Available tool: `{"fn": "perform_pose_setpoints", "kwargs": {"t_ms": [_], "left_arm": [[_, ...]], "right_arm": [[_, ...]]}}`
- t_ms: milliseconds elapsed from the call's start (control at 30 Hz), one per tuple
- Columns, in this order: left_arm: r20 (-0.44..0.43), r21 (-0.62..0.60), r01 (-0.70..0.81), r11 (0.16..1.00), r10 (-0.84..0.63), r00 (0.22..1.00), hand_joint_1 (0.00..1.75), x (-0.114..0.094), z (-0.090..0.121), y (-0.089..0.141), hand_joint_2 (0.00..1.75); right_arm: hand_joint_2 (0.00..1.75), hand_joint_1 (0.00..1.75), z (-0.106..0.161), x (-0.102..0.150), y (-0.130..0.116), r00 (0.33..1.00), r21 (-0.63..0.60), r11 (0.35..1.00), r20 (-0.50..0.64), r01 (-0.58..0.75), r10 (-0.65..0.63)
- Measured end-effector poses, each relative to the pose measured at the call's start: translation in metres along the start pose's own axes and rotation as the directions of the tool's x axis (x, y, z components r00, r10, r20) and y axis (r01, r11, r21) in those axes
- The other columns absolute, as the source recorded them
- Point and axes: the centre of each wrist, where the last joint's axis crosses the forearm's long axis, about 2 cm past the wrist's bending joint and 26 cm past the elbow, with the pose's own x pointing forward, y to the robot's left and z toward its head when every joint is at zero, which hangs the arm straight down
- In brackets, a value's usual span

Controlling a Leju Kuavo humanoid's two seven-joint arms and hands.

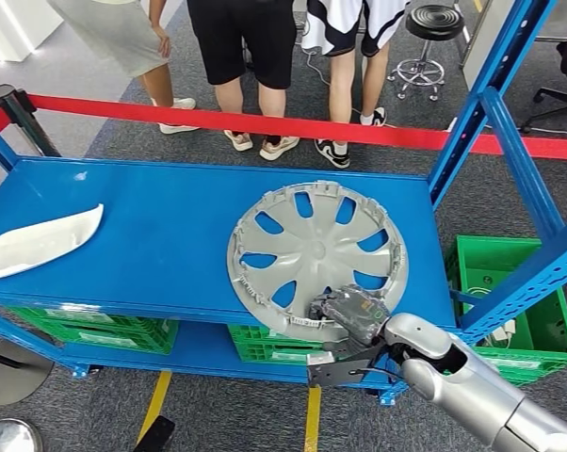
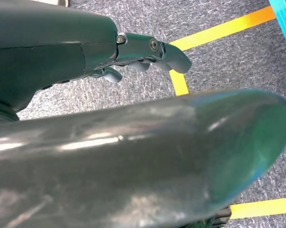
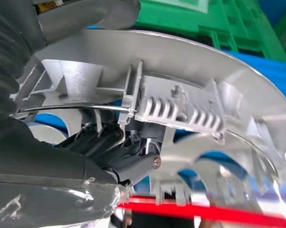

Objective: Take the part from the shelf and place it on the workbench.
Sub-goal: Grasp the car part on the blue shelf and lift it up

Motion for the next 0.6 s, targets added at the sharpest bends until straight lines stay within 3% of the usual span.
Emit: {"fn": "perform_pose_setpoints", "kwargs": {"t_ms": [333,600], "left_arm": [[0.021,-0.004,-0.001,1.000,0.001,1.000,0.00,0.006,-0.002,-0.002,0.00],[0.061,-0.005,0.014,1.000,-0.013,0.998,0.00,0.012,-0.003,-0.007,0.00]], "right_arm": [[1.75,1.75,0.006,0.028,-0.004,0.994,-0.371,0.926,0.107,0.072,-0.034],[1.75,1.75,0.019,0.063,-0.010,0.971,-0.637,0.753,0.240,0.169,-0.014]]}}
